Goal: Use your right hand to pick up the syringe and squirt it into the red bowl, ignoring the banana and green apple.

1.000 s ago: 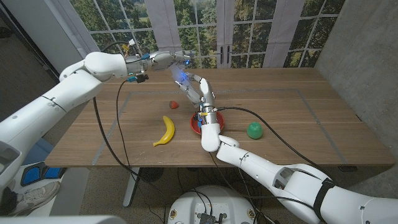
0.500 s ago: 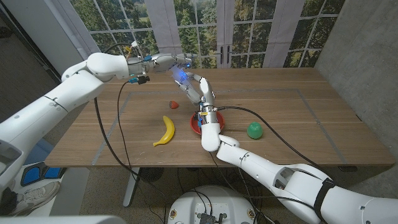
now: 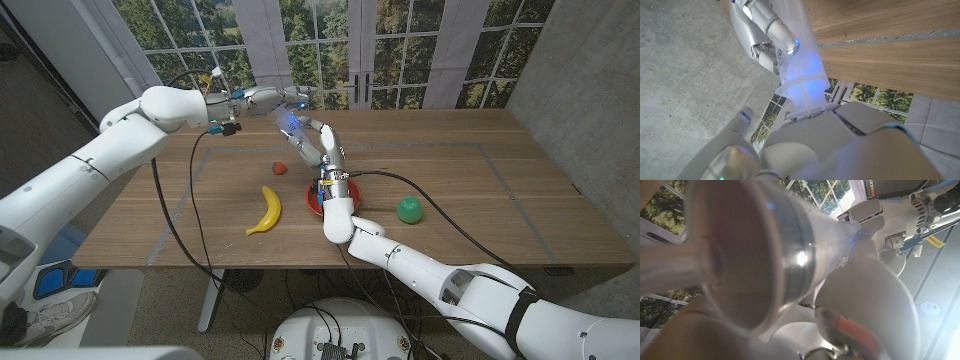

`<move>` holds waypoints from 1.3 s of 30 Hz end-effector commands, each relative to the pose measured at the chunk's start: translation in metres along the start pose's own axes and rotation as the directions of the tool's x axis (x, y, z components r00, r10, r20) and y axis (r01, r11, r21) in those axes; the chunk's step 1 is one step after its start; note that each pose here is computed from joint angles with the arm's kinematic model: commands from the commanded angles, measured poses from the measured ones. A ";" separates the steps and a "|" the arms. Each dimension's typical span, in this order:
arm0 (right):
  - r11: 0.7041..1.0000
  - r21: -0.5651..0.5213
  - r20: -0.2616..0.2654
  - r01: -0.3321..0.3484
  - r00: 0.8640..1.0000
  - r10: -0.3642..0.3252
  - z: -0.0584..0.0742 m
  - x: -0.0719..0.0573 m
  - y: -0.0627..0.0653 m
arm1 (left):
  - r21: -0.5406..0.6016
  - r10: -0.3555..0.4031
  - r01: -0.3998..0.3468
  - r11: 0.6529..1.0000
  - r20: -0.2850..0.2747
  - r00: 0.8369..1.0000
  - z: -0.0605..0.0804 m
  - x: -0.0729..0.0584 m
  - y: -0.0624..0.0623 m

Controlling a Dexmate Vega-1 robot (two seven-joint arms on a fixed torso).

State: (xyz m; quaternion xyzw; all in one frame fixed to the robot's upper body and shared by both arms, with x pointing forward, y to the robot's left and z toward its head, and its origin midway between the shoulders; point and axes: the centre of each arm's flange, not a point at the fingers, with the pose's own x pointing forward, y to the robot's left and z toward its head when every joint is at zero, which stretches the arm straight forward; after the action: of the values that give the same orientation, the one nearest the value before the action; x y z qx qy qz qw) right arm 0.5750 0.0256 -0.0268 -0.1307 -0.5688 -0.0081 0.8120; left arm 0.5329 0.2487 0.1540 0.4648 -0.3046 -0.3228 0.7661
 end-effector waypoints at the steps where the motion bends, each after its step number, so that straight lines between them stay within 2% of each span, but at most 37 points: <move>1: 1.000 -0.012 -0.018 0.008 1.000 -0.008 -0.004 -0.003 -0.002 | 0.021 0.162 -0.163 0.986 0.043 0.986 0.001 -0.013 0.015; 10: 1.000 -0.022 -0.022 0.017 1.000 -0.018 -0.007 -0.002 -0.006 | 0.054 0.296 -0.303 0.951 0.110 0.949 0.008 -0.025 0.016; 12: 0.999 -0.025 -0.022 0.021 1.000 -0.022 -0.007 -0.002 -0.007 | 0.066 0.333 -0.342 0.937 0.121 0.935 0.009 -0.027 0.014; 18: 0.998 -0.050 -0.032 0.024 0.999 -0.025 -0.010 0.001 -0.010 | 0.039 0.451 -0.462 0.886 0.156 0.879 0.005 -0.035 0.014; 23: 0.997 -0.070 -0.038 0.028 0.999 -0.030 -0.012 0.003 -0.013 | -0.026 0.545 -0.549 0.836 0.162 0.823 -0.009 -0.039 0.015; 27: 0.995 -0.090 -0.044 0.039 0.998 -0.044 -0.014 0.006 -0.018 | -0.073 0.590 -0.587 0.806 0.159 0.791 -0.018 -0.042 0.015; 29: 0.994 -0.100 -0.046 0.043 0.998 -0.048 -0.015 0.007 -0.021 | -0.085 0.596 -0.590 0.803 0.160 0.787 -0.021 -0.042 0.015; 31: 0.993 -0.108 -0.054 0.047 0.997 -0.053 -0.017 0.009 -0.023 | -0.099 0.619 -0.612 0.785 0.166 0.768 -0.023 -0.043 0.014; 33: 0.992 -0.118 -0.063 0.044 0.997 -0.052 -0.018 0.010 -0.025 | -0.111 0.625 -0.616 0.780 0.169 0.762 -0.024 -0.044 0.013; 35: 0.990 -0.128 -0.061 0.053 0.996 -0.062 -0.019 0.010 -0.027 | -0.121 0.642 -0.630 0.767 0.170 0.748 -0.027 -0.045 0.012; 36: 0.990 -0.135 -0.067 0.049 0.996 -0.058 -0.018 0.011 -0.029 | -0.127 0.643 -0.630 0.766 0.168 0.747 -0.028 -0.046 0.011; 38: 0.988 -0.142 -0.067 0.053 0.996 -0.063 -0.019 0.012 -0.031 | -0.144 0.657 -0.641 0.754 0.164 0.736 -0.031 -0.046 0.009; 39: 0.987 -0.153 -0.071 0.050 0.996 -0.061 -0.018 0.013 -0.032 | -0.150 0.656 -0.639 0.755 0.162 0.737 -0.033 -0.046 0.008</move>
State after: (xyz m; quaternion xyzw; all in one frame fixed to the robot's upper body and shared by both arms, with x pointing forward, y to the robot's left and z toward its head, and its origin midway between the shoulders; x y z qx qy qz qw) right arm 0.5883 0.0031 -0.0204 -0.1579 -0.5490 -0.0578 0.8187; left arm 0.5258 0.2940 0.1530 0.3124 -0.4944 -0.1190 0.8024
